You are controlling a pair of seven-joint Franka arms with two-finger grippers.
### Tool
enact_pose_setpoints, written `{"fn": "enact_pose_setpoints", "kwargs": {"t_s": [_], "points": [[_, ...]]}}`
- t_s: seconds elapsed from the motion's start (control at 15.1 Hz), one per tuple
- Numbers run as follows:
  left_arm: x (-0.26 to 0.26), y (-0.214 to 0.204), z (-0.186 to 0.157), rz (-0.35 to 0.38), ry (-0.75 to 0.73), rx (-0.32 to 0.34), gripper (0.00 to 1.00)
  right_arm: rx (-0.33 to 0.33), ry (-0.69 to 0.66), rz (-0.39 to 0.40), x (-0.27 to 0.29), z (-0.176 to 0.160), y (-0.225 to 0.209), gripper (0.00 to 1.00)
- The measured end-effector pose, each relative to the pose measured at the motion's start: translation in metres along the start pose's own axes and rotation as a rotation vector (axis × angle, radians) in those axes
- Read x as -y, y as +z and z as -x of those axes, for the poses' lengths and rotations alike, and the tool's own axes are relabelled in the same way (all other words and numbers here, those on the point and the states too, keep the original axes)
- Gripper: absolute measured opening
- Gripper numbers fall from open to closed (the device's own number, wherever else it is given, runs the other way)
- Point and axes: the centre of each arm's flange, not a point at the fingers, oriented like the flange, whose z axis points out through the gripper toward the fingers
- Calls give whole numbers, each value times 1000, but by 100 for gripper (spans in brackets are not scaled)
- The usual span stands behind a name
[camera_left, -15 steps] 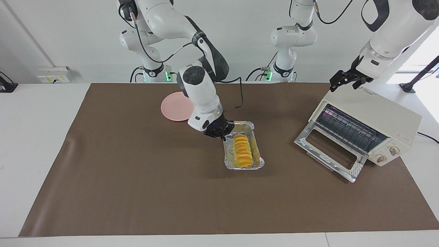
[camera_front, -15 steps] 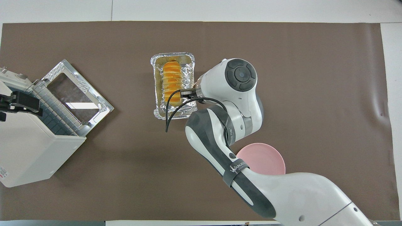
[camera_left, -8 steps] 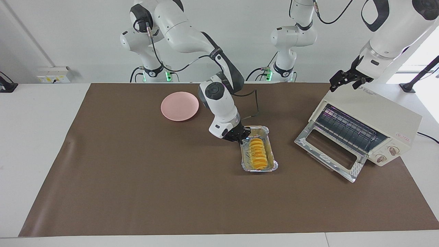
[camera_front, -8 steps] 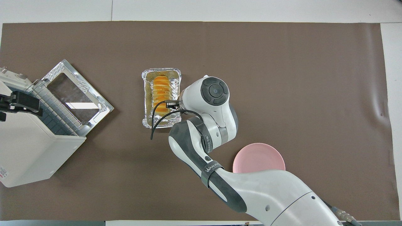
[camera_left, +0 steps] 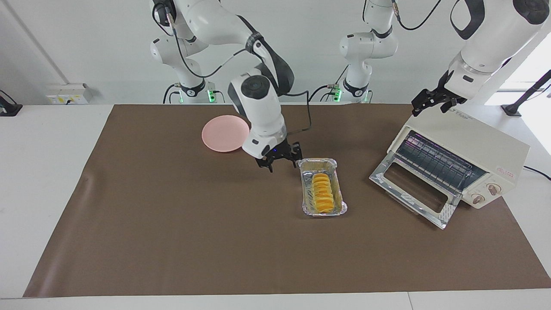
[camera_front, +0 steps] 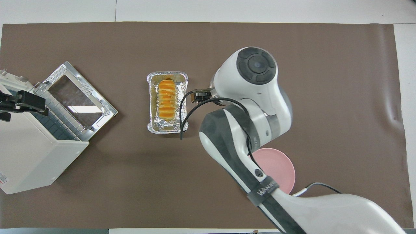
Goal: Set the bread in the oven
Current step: 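Grasp the foil tray with the left gripper while the right gripper withdraws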
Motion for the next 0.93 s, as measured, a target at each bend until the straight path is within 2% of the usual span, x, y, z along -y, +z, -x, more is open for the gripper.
{"fn": "enact_pose_setpoints", "kwargs": {"t_s": [0.2, 0.4, 0.6, 0.66, 0.8, 0.93], "points": [[-51, 1, -13, 25, 54, -36, 100, 65, -60, 30, -82, 13, -77, 100], [-139, 20, -41, 65, -2, -43, 100, 138, -66, 42, -153, 33, -123, 100], [-240, 74, -68, 83, -9, -108, 100, 161, -36, 88, -186, 54, -143, 100], [-261, 90, -72, 83, -1, -111, 100, 167, -32, 107, -192, 60, -144, 100], [-279, 115, -77, 80, 10, -104, 100, 164, -29, 158, -202, 69, -141, 100], [-285, 137, -84, 94, 11, -125, 100, 121, -11, 186, -218, 65, -142, 100]]}}
